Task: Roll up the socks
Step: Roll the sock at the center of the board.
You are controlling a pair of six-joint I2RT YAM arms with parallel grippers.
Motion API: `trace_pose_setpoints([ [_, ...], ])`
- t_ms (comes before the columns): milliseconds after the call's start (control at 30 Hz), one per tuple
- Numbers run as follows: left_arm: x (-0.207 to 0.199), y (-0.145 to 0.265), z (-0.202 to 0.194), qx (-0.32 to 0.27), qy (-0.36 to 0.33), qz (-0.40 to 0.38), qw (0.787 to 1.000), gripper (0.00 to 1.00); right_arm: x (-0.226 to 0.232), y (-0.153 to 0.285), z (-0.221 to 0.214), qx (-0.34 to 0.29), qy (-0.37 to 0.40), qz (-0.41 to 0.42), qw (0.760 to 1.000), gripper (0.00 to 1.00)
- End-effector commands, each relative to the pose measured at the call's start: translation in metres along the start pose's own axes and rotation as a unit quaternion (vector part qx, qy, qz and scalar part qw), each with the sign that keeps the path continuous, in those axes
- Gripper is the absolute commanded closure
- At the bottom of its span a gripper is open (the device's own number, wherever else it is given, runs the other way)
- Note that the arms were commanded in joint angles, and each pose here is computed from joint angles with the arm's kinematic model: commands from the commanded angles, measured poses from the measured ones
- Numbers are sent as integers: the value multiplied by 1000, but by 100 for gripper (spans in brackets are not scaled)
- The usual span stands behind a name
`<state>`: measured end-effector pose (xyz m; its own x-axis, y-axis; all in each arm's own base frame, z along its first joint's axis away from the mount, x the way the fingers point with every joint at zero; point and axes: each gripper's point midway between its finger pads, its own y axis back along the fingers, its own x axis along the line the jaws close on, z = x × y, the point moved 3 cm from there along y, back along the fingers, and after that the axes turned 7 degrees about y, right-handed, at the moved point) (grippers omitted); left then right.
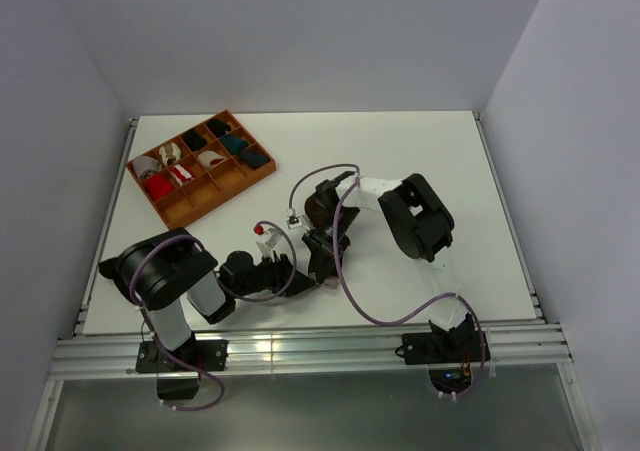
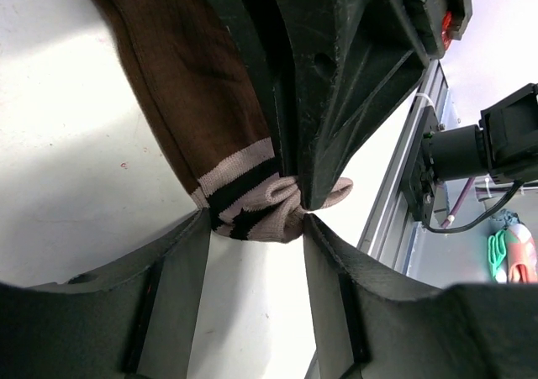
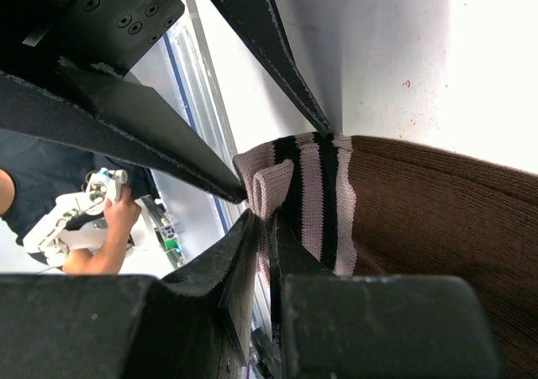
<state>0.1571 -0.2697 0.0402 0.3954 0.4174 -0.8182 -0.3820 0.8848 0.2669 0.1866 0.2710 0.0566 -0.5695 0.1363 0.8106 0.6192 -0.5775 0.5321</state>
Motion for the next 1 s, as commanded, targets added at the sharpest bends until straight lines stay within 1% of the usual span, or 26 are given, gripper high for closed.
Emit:
trace_pose_setpoints([
  [0,-45,3,27,-67,-40,-110,991,45,0,4,7,-10,3,6,1000,94],
  [300,-44,6,25,-64,-49,-107,991,45,-3,4,7,-9,-2,4,1000,95],
  [700,-41,-15,34,-51,-67,-93,992,49,0,3,5,-4,-5,18,1000,94],
  [833,-38,-17,34,-47,-70,-82,993,52,0,2,5,-4,-7,18,1000,95],
  [933,-36,-18,33,-44,-70,-78,994,58,-2,2,5,-3,-9,19,1000,95],
  [967,-36,-17,32,-43,-68,-77,994,62,-2,2,5,-3,-10,18,1000,95],
])
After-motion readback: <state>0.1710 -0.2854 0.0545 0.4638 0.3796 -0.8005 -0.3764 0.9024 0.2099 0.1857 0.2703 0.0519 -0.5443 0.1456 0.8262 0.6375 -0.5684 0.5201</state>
